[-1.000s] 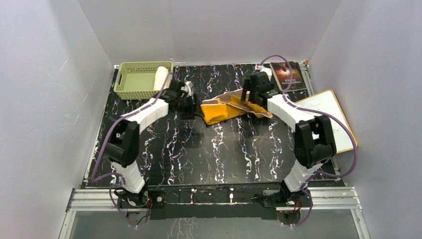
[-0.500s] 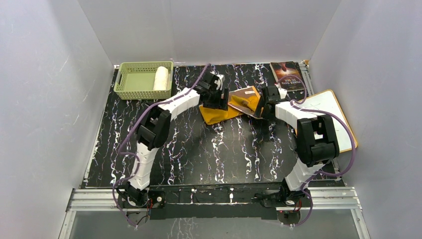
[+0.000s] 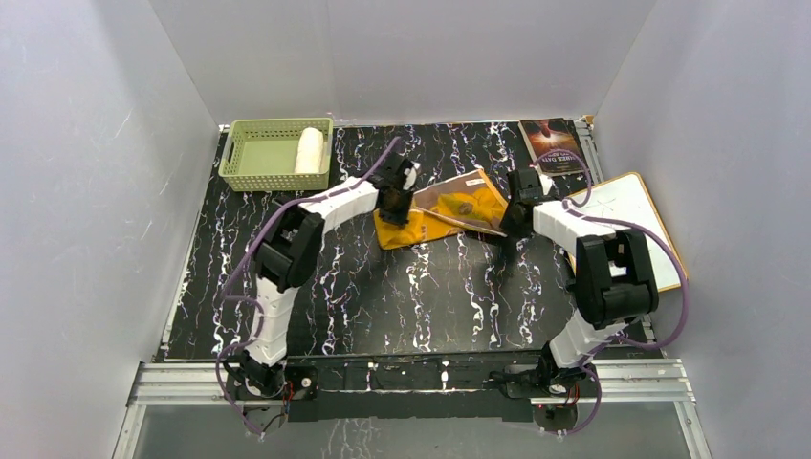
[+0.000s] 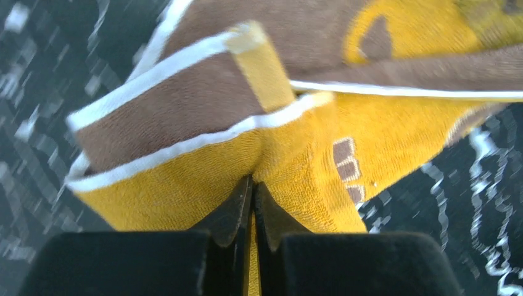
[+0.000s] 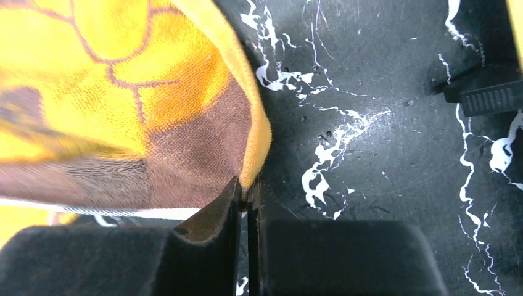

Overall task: Roll the towels
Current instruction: Flatten out the towel at the center of the board.

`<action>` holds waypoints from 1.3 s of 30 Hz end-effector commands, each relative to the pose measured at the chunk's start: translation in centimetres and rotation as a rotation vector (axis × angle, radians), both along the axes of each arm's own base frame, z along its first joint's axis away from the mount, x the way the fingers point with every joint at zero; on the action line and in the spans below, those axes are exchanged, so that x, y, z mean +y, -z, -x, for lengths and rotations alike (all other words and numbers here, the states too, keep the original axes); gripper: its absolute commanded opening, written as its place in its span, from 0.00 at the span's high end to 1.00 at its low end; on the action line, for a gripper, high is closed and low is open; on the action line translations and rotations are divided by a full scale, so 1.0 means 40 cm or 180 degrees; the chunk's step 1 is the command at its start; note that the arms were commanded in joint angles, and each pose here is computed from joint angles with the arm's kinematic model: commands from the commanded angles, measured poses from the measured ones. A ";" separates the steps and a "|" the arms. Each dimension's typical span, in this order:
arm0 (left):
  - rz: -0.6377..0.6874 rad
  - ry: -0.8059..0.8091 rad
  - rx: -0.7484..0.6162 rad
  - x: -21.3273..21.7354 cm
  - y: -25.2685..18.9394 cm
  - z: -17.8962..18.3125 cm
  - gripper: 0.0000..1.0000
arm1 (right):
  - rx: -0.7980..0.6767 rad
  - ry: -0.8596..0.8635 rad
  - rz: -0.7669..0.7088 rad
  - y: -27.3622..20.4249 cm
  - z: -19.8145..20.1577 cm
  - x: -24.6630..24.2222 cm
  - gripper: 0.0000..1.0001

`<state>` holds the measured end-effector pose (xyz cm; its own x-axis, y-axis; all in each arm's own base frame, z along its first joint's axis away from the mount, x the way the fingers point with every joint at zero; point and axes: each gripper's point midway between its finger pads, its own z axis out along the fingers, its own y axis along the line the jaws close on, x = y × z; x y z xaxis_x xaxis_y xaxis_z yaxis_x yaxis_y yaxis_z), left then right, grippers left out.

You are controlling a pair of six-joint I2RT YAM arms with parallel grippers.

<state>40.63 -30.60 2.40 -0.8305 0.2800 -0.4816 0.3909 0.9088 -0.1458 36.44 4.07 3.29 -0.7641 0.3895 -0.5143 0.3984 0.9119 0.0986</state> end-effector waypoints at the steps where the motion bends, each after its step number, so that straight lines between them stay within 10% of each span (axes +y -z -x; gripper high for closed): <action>1: -0.0194 -0.0402 0.0077 0.233 -0.099 0.052 1.00 | -0.0676 0.0111 -0.0169 -0.163 -0.059 -0.006 1.00; 9: 0.0064 -0.1012 -0.0883 0.562 -0.286 0.168 1.00 | -0.1089 0.0424 -0.0207 -0.270 0.039 -0.049 0.92; 12: 0.0028 -0.1196 -0.0990 0.604 -0.266 0.221 0.27 | -0.1069 0.0342 -0.0358 -0.222 0.110 -0.032 0.33; 14: -0.0029 -0.1420 -0.0961 0.633 -0.249 0.243 0.16 | -0.1182 0.0386 -0.0314 -0.225 0.141 -0.047 0.16; 25: 0.0214 -0.1075 -0.0249 0.548 -0.158 0.194 0.22 | -0.1197 0.0129 -0.0167 -0.268 -0.002 -0.030 0.06; 39: 0.0431 -0.0345 -0.0521 0.439 -0.148 -0.108 0.32 | -0.0341 -0.0507 -0.0035 -0.110 -0.114 0.042 0.16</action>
<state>42.77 -11.46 7.56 -0.7986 0.0479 -0.6000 0.2101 0.9563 -0.2033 40.61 5.00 7.44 -0.7384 0.3151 -0.5962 0.2796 0.9476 0.1546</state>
